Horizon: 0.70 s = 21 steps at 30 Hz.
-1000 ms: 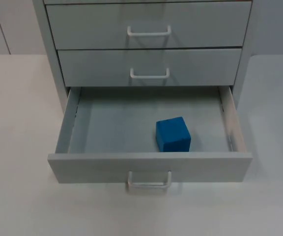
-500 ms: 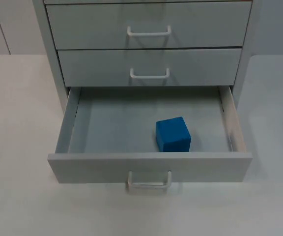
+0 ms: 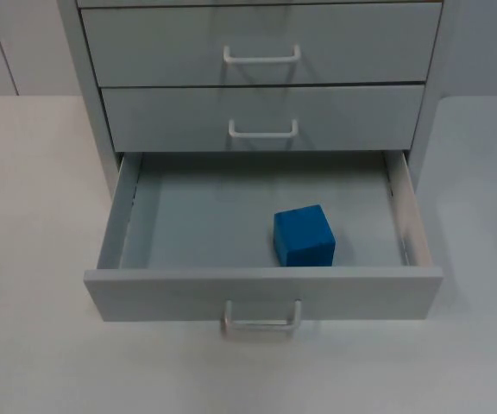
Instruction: Open the drawer with the left hand, place the block into the drawer with the right hand, then close the drawer with the left hand.
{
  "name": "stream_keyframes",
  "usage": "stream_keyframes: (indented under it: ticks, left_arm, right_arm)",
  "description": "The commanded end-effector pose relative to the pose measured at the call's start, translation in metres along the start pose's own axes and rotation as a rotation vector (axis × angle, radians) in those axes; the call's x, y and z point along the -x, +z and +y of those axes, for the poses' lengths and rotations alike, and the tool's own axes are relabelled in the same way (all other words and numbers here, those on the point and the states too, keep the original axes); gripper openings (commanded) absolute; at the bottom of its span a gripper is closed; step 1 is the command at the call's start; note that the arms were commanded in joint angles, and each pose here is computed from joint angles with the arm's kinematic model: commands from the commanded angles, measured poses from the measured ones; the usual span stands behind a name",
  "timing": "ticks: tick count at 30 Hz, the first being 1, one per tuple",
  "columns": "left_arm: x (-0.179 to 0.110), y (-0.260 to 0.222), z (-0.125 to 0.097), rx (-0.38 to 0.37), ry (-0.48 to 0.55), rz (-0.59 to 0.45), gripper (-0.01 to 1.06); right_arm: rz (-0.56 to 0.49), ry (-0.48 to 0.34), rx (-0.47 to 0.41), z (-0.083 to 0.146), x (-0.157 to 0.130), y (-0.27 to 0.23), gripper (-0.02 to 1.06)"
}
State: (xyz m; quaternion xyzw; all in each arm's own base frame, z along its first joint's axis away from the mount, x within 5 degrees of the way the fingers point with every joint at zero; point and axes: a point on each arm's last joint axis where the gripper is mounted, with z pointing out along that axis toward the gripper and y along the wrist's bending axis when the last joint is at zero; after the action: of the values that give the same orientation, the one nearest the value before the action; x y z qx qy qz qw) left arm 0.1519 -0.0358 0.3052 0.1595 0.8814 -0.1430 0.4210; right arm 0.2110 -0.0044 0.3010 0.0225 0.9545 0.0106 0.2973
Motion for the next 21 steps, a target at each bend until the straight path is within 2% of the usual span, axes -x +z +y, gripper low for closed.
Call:
stream_keyframes:
  ticks: [1,5,9,12,15,18,19,21]
  left_arm:
    - [0.0,0.003,-0.004,-0.064,0.011,0.001,0.0]
    - [0.0,0.014,-0.012,-0.134,0.055,0.05,0.0]
    - [0.004,0.03,-0.031,-0.226,0.16,0.122,0.0]
    - [0.008,0.037,-0.041,-0.244,0.207,0.156,0.0]
    - [0.009,0.048,-0.05,-0.221,0.257,0.203,0.0]
    - [0.005,0.068,-0.072,-0.193,0.377,0.277,0.0]
    - [0.005,0.068,-0.072,-0.193,0.377,0.277,0.0]
    - [0.001,0.08,-0.084,-0.178,0.44,0.316,0.0]
  right_arm:
    - [-0.003,-0.006,-0.006,-0.001,-0.001,-0.002,0.81]
    - [-0.003,-0.006,-0.006,-0.001,-0.001,-0.002,0.81]
    - [-0.007,0.0,-0.006,-0.001,0.0,-0.002,0.81]
    - [-0.009,0.0,-0.006,-0.001,0.0,-0.002,0.81]
    - [-0.009,0.0,-0.006,-0.001,0.0,-0.002,0.81]
    - [-0.009,0.0,-0.006,-0.001,0.0,-0.002,0.81]
    - [-0.009,0.0,-0.006,-0.001,0.0,-0.002,0.81]
    - [-0.007,0.003,-0.003,-0.001,0.0,-0.002,0.81]
